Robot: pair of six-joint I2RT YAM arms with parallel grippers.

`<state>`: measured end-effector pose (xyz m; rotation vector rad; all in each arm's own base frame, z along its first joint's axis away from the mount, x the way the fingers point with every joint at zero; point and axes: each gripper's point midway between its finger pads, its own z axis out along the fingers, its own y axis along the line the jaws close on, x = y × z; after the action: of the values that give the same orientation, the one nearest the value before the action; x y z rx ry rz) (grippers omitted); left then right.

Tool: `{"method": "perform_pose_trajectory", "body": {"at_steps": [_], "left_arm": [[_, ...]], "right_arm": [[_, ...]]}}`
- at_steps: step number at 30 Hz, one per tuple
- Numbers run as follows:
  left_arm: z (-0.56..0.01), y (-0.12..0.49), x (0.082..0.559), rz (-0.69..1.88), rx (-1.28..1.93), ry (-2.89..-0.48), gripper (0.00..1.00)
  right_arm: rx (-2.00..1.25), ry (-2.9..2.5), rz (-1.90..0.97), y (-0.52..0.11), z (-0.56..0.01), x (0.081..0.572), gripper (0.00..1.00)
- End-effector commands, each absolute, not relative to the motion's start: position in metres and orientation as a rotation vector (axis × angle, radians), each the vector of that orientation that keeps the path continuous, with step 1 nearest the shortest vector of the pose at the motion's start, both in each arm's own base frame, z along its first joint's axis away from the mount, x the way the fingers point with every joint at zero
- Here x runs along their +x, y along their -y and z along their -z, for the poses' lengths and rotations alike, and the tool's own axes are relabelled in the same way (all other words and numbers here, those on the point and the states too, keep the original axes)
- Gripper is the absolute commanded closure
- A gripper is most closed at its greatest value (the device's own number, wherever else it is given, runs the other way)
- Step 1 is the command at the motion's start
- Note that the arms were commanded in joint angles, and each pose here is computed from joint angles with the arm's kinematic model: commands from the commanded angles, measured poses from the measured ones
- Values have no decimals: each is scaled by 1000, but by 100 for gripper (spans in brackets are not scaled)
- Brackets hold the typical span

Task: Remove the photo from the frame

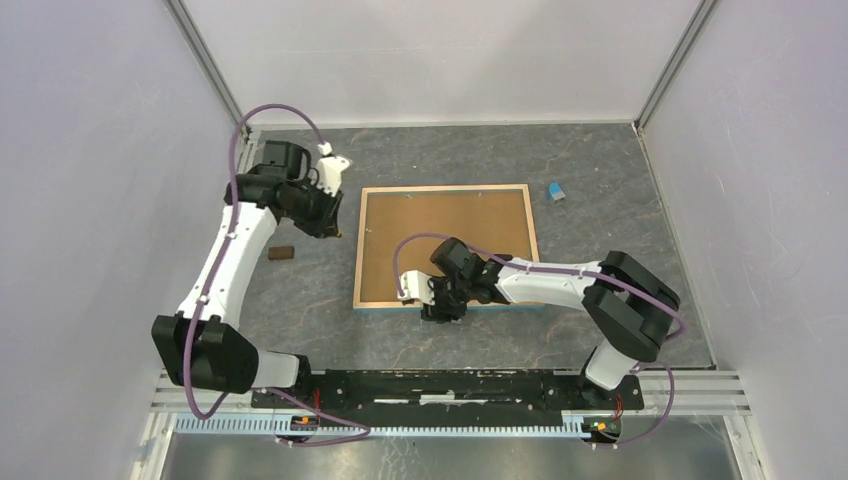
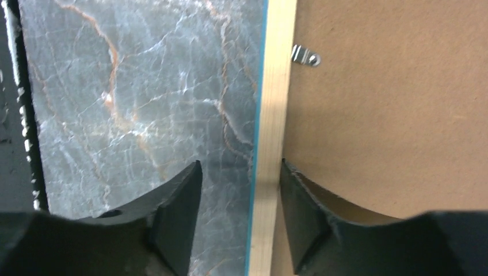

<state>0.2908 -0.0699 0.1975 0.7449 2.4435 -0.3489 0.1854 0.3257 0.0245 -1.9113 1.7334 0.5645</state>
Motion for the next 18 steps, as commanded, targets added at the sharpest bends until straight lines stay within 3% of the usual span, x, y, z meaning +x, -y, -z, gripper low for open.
{"method": "perform_pose_trajectory", "body": {"at_steps": [1,6,18], "left_arm": [[-190,79,301,185,903,-2408,98],[-178,93,310,97,945,-2414,98],[-150,121,340,120,920,-2441,98]], "right_arm": [[-1911,-1754,-571,-308,-36,173,39],[-1850,-1713,-431,-293,-46,187,31],[-1832,-1703,-373,-295,-41,198,34]]}}
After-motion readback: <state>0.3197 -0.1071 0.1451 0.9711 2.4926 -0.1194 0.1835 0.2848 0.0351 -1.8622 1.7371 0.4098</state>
